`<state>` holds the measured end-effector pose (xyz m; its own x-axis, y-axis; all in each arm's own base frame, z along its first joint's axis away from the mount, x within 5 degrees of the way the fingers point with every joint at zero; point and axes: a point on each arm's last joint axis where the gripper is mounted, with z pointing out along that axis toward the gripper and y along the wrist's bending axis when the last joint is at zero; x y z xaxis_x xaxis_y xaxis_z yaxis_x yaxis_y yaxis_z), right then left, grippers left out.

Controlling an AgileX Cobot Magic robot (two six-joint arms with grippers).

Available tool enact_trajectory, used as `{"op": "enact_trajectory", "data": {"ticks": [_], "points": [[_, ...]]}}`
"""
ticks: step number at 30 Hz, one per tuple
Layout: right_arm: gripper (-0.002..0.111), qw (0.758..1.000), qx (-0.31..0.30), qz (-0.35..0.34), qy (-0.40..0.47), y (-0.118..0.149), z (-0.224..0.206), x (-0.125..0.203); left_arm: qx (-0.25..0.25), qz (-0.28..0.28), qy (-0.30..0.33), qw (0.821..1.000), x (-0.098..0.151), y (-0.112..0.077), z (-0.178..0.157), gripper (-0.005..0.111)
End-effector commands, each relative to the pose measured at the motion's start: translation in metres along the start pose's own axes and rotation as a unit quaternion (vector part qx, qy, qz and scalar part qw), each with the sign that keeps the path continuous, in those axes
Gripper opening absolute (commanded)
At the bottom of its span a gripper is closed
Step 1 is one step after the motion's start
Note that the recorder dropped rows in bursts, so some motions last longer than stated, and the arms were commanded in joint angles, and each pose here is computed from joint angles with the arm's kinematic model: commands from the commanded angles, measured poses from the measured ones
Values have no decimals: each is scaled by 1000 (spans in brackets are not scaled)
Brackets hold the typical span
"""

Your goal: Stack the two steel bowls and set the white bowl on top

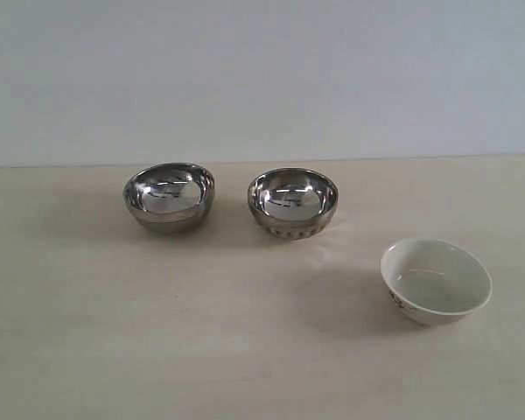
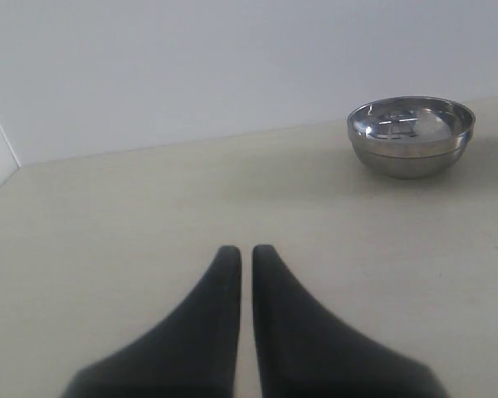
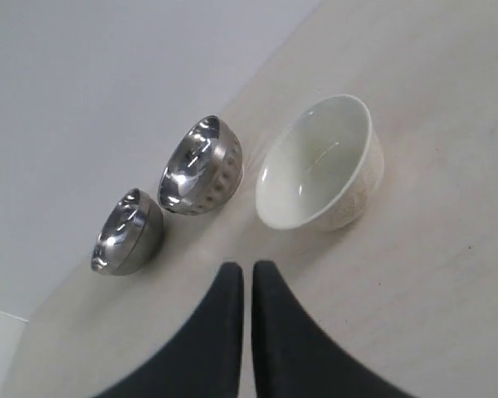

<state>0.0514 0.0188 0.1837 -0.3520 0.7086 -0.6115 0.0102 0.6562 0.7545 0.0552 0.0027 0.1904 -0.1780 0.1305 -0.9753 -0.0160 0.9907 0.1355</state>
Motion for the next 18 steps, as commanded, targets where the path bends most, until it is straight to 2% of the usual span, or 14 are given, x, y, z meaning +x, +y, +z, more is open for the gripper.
{"op": "enact_trajectory", "data": {"ticks": [1,8,13,18], "points": [[0,1000,-10,13,-16,2,0,-3,-1,-9,-4,1000,0,0,0,4],[0,994,-53,73,-67,9,-2,-13,-1,-9,-4,1000,0,0,0,4],[0,987,-76,-45,-131,21,-8,-27,-1,-9,-4,1000,0,0,0,4],[0,977,-109,-83,-166,55,-26,-54,-1,-9,-4,1000,0,0,0,4]]}}
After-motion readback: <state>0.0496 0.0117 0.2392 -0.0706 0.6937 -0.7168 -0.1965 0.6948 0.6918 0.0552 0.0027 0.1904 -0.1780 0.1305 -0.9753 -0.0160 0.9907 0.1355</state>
